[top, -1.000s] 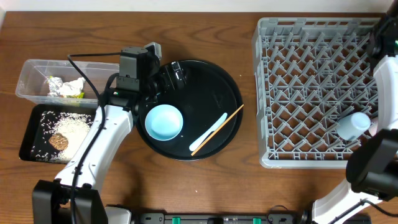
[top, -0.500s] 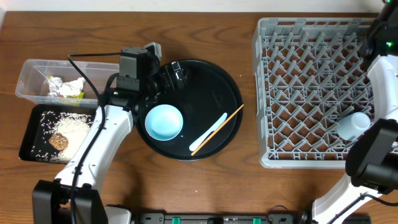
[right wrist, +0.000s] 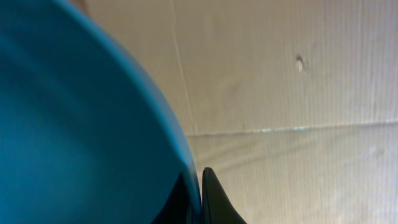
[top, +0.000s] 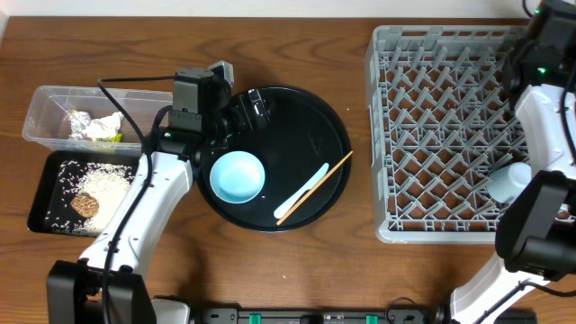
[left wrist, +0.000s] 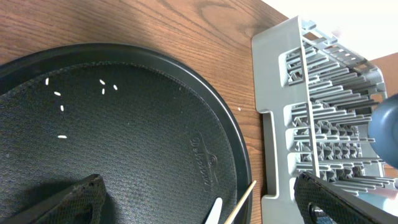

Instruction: Sort waste into correct bins and load items into the dishwasher rack

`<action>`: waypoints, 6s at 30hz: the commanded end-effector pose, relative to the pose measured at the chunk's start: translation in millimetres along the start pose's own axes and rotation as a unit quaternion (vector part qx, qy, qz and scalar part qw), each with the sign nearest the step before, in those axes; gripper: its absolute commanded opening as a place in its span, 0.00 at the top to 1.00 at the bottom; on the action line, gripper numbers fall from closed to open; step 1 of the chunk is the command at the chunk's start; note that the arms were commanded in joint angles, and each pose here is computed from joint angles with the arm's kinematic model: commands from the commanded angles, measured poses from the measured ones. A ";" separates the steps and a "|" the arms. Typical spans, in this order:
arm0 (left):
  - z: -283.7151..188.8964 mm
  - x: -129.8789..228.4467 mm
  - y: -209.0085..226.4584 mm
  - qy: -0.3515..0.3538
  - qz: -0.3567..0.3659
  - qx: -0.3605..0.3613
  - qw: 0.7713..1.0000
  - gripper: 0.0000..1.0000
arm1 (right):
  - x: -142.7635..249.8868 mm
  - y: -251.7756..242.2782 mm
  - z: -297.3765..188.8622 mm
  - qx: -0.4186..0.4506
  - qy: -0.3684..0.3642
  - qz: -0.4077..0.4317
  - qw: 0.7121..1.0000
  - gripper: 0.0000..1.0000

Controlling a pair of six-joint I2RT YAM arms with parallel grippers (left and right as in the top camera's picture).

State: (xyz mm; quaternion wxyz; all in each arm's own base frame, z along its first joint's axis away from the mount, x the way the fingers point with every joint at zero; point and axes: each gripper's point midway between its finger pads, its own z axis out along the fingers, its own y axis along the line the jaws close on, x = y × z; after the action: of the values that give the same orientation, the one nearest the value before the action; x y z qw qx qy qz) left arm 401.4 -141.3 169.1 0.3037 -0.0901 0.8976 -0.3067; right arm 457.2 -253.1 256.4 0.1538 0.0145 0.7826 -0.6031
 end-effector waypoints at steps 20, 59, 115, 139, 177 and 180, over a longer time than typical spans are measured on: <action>-4.3 -0.8 0.8 -0.006 0.007 -0.002 1.000 0.02 | -74.4 84.3 -115.5 -0.087 -0.154 -0.010 0.984 0.36; -4.2 -0.8 0.9 -0.006 0.007 -0.002 1.000 0.02 | 32.2 -23.3 -69.0 -0.560 -0.019 0.395 0.728 0.99; -4.2 -0.8 0.9 -0.006 0.007 -0.002 1.000 0.02 | 110.3 23.0 -231.0 -0.751 0.172 0.228 0.595 0.92; -15.5 5.7 10.8 0.012 -0.025 -0.013 1.000 0.02 | 132.5 95.3 -275.8 -0.780 0.203 0.104 0.583 0.99; -56.3 108.1 162.2 0.157 -0.182 -0.316 0.918 0.32 | 132.3 98.8 -273.7 -0.779 0.199 0.103 0.586 0.99; -51.9 113.9 155.8 0.174 -0.154 -0.311 0.921 0.37 | 132.2 98.8 -273.7 -0.779 0.199 0.103 0.586 0.98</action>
State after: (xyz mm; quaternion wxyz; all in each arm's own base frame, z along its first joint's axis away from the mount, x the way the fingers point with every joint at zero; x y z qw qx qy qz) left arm 287.8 -25.6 55.9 0.0560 -0.2974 0.9502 -0.0750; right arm 290.5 9.6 191.1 0.0051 0.1007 0.9567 0.2730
